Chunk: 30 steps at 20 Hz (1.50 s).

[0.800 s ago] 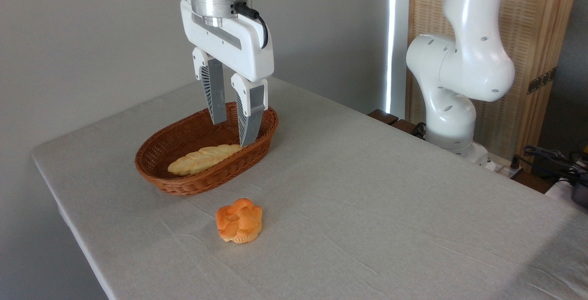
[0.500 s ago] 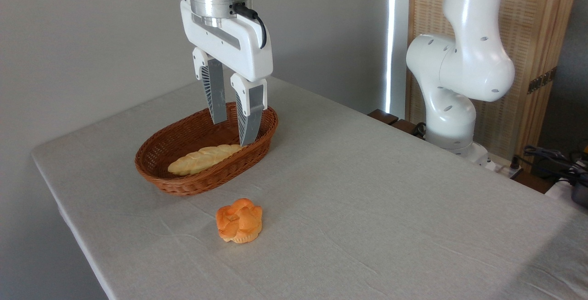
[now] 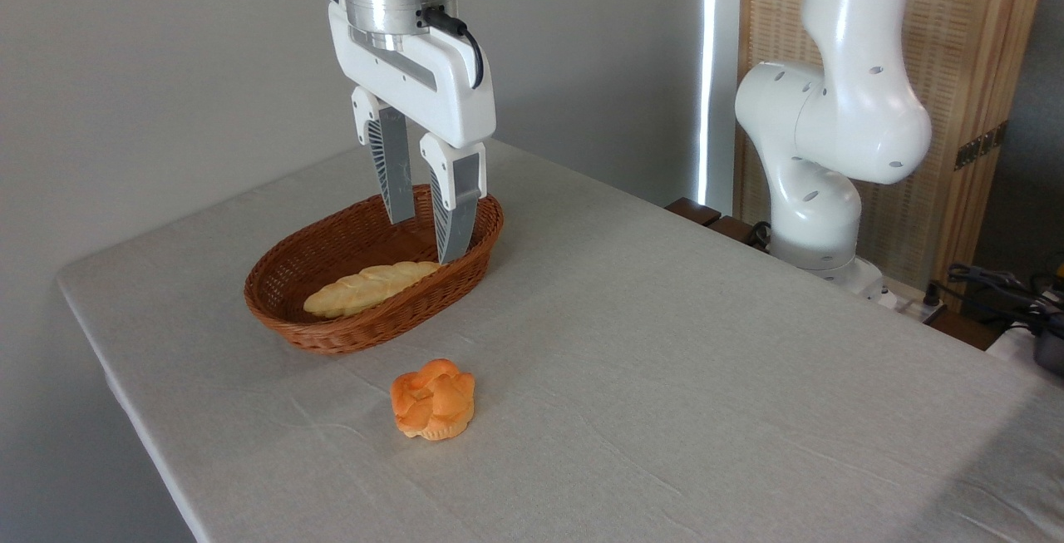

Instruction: Put bread into the basket

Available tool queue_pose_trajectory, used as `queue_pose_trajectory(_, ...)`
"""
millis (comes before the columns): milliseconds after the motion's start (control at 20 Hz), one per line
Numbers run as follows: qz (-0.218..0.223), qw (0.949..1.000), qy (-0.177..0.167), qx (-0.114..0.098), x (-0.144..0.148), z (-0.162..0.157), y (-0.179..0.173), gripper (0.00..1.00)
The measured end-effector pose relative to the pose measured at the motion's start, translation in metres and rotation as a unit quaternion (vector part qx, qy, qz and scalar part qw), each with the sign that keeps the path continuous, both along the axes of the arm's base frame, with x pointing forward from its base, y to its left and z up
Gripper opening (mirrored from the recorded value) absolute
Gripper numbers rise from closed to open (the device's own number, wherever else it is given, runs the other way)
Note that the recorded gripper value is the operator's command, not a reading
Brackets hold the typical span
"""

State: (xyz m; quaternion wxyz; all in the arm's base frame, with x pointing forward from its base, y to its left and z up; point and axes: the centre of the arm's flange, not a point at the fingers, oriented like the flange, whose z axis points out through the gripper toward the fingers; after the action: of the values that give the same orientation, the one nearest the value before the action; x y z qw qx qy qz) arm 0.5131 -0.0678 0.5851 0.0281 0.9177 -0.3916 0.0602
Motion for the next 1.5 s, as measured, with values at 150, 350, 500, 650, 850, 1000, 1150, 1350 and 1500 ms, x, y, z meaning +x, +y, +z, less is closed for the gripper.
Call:
queue_pose_trajectory(150, 0.0, 1.0, 0.0, 0.0, 0.0, 0.0, 0.0, 1.0)
queue_pose_trajectory(350, 0.003, 1.0, 0.0, 0.0, 0.0, 0.0, 0.003, 1.0)
queue_pose_trajectory(500, 0.003, 1.0, 0.0, 0.0, 0.0, 0.0, 0.004, 1.0)
queue_pose_trajectory(650, 0.005, 1.0, 0.003, 0.0, 0.002, -0.006, 0.005, 1.0)
queue_pose_trajectory(850, 0.016, 0.9999, 0.0, 0.001, 0.01, -0.034, 0.025, 1.0)
queue_pose_trajectory(1000, 0.001, 0.9999, -0.009, 0.004, 0.016, -0.059, 0.036, 1.0)
queue_pose_trajectory(1150, -0.016, 0.9998, -0.011, 0.007, 0.018, -0.089, 0.037, 1.0)
queue_pose_trajectory(1350, -0.02, 0.9997, 0.001, 0.01, 0.029, -0.127, 0.036, 1.0)
queue_pose_trajectory(1500, -0.022, 0.9997, 0.005, 0.011, 0.04, -0.154, 0.033, 1.0)
